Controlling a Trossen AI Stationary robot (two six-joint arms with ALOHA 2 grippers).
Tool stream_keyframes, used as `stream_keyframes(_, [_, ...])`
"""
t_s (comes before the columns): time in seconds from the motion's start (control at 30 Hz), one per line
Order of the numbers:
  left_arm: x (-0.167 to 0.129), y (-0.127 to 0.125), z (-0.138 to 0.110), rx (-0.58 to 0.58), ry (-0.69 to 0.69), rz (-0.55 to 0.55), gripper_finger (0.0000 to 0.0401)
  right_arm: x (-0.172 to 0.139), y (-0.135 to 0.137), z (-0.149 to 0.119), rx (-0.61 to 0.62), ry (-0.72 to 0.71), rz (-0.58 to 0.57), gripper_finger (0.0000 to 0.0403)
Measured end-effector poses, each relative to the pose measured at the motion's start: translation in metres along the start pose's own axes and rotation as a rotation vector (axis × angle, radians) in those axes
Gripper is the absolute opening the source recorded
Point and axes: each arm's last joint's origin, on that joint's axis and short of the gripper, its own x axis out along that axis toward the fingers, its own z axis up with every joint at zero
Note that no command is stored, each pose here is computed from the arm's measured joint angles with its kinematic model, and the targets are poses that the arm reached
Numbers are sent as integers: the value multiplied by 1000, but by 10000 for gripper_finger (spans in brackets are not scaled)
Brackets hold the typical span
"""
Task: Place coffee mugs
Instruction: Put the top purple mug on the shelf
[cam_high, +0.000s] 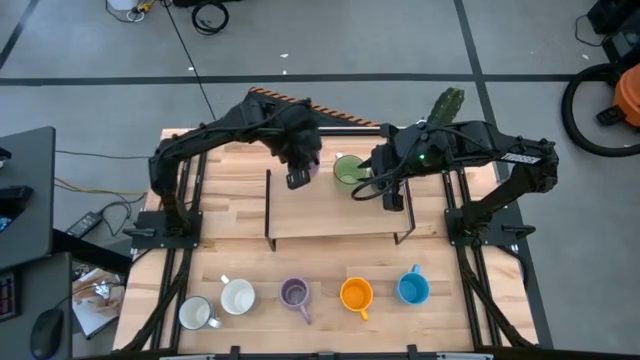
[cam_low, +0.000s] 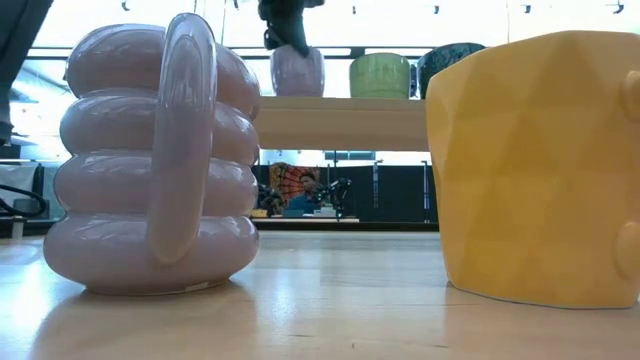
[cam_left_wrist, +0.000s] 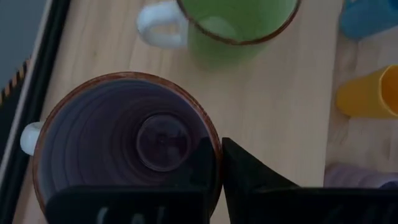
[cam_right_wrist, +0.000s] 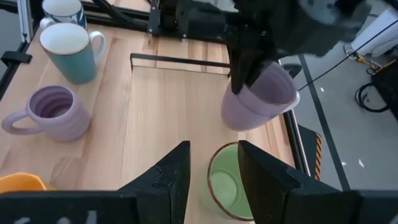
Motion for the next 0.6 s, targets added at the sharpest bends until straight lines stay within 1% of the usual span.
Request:
stream_keyframes(0.2, [17,-3,3,-6,51,-13,23,0,0,0,-1,4,1,140])
stream_keyframes(0.33, [20,-9,5,8,46,-20,24,0,0,0,-1,4,1,140])
stream_keyframes(0.43, [20,-16,8,24,17,-26,25,0,0,0,-1,3,1,140])
stream_keyframes(0.6, [26,-24,9,44,25,-36,26,0,0,0,3,-3,0,140])
